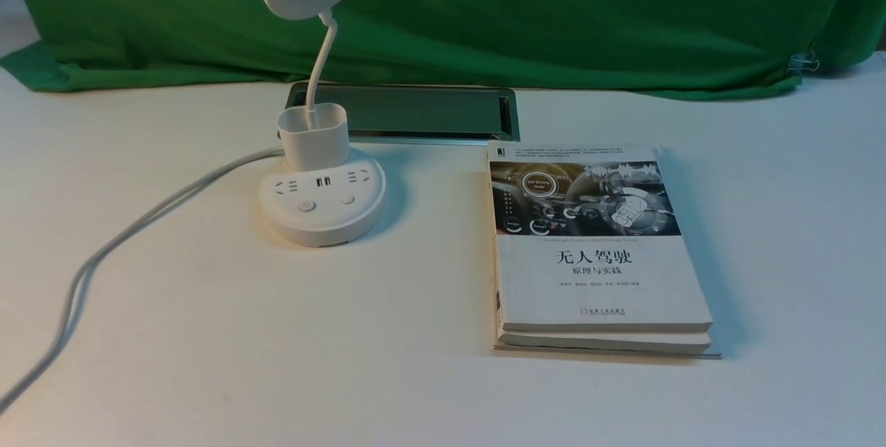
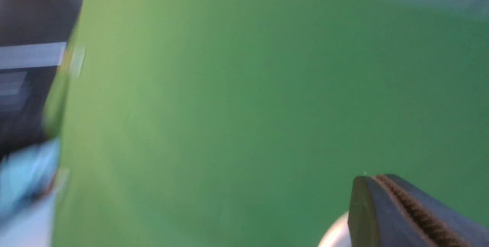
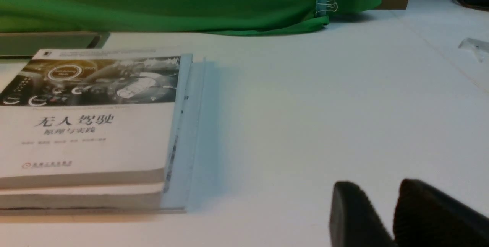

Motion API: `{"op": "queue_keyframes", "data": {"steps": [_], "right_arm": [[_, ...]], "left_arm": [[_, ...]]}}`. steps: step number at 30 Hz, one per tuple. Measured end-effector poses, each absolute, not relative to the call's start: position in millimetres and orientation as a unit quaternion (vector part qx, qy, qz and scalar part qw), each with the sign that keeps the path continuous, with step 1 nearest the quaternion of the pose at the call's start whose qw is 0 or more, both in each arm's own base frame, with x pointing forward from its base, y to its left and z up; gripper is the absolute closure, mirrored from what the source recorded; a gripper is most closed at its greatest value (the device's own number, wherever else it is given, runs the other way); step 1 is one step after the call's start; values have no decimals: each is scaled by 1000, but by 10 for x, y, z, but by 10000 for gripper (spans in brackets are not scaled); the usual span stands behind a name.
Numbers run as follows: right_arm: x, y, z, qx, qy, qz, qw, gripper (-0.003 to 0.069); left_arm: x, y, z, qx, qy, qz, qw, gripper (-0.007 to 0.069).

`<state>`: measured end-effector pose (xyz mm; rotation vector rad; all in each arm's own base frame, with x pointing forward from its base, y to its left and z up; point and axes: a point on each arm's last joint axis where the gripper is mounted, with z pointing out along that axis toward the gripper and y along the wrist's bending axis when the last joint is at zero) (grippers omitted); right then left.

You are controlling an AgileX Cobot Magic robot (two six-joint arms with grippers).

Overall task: Turn on the desk lamp on the white desktop with your hand.
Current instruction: 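Press the power button on the lamp base to turn the lamp on with the left gripper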

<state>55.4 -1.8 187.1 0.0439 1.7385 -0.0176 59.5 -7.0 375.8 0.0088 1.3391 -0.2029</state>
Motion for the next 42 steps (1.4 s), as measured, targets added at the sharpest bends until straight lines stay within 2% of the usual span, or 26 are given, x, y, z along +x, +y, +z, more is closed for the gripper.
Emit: {"op": "queue_keyframes", "data": {"steps": [3, 7, 9, 14, 16, 19, 20, 24, 26, 33, 42], "right_arm": [[554, -18, 1871, 19, 764, -8, 645, 421], [554, -18, 1871, 19, 764, -8, 645, 421], [554, -18, 1871, 19, 764, -8, 645, 421], [554, -18, 1871, 19, 764, -8, 645, 421], [554, -18, 1871, 19, 764, -8, 645, 421], [554, -18, 1871, 19, 764, -8, 645, 421], [554, -18, 1871, 19, 764, -8, 645, 421], [554, -18, 1871, 19, 764, -8, 645, 421], [554, -18, 1871, 19, 764, -8, 645, 421], [554, -18, 1871, 19, 764, -8, 645, 421], [554, -18, 1871, 19, 764, -8, 645, 421]], "left_arm": [[1001, -121, 3487, -10, 742, -88, 665, 624], [1412, -292, 3111, 1, 844, -131, 520, 624], [1502, -371, 3027, 26, 858, -154, 490, 624], [1862, -773, 2734, 116, 864, -315, 375, 624], [1988, -847, 2675, 129, 865, -333, 352, 624], [2284, -987, 2619, 148, 881, -306, 328, 624], [2495, -1058, 2555, 153, 900, -253, 319, 624], [2865, -1244, 2390, 182, 914, -143, 334, 624], [3054, -1342, 2285, 195, 910, -106, 351, 624], [3519, -1524, 2023, 187, 918, -75, 341, 624], [3878, -1601, 1938, 148, 940, -73, 298, 624]]}}
